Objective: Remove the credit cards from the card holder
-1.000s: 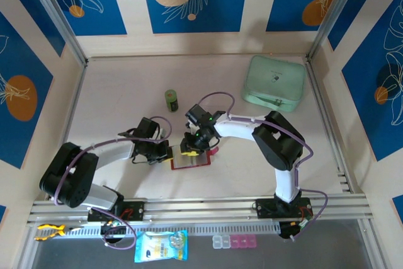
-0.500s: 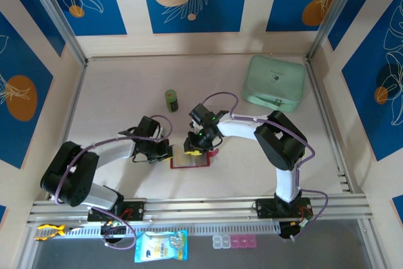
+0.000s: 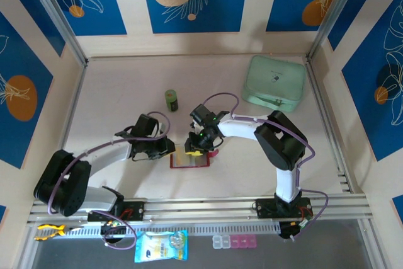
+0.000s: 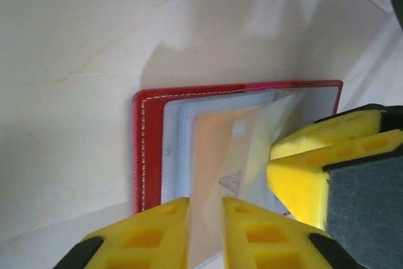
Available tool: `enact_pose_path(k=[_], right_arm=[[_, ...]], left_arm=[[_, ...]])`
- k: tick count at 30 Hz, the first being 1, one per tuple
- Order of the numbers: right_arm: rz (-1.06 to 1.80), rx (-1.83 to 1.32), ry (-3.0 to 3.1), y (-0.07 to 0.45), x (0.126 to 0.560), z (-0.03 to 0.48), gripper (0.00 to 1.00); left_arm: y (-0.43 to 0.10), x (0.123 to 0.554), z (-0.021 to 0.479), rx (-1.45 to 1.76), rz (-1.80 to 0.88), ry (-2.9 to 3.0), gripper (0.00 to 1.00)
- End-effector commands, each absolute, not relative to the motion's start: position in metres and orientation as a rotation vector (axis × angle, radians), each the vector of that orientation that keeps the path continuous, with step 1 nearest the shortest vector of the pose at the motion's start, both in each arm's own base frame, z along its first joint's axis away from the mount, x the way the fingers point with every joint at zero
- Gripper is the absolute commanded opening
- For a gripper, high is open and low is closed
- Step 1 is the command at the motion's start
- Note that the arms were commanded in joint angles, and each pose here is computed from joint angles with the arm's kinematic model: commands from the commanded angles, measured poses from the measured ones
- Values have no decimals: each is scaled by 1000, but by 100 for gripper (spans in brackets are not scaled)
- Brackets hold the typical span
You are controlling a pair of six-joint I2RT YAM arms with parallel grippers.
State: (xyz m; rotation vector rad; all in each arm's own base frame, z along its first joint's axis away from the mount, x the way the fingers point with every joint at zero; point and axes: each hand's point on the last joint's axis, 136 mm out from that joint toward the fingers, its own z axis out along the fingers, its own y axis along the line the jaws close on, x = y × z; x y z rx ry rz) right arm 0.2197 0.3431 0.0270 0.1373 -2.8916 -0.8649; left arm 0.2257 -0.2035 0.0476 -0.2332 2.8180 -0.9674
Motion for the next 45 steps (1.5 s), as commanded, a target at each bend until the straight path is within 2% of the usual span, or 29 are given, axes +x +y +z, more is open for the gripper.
enact_pose_path(k=[1,4,8,17,25,45], right_arm=[[-867,144,-2881,338,214,30,29],[-866,141,-2877,338,213,29,29],[-864,139,-2876,337,213,29,29],[-873,147,-2885,338,214,34,29],[-931,153,-2962,329,224,60,30],[-1009,53,-3062,269,228,83,30]], left_arm=[[-219,230,63,-220,-1052,2775,26],[-224,228,58,-223,-1060,2788,31],[-230,224,52,-219,-1087,2803,31],[-242,222,49,-207,-1124,2809,27],[-246,223,62,-185,-1120,2800,25],[-290,223,73,-57,-1045,2848,44]])
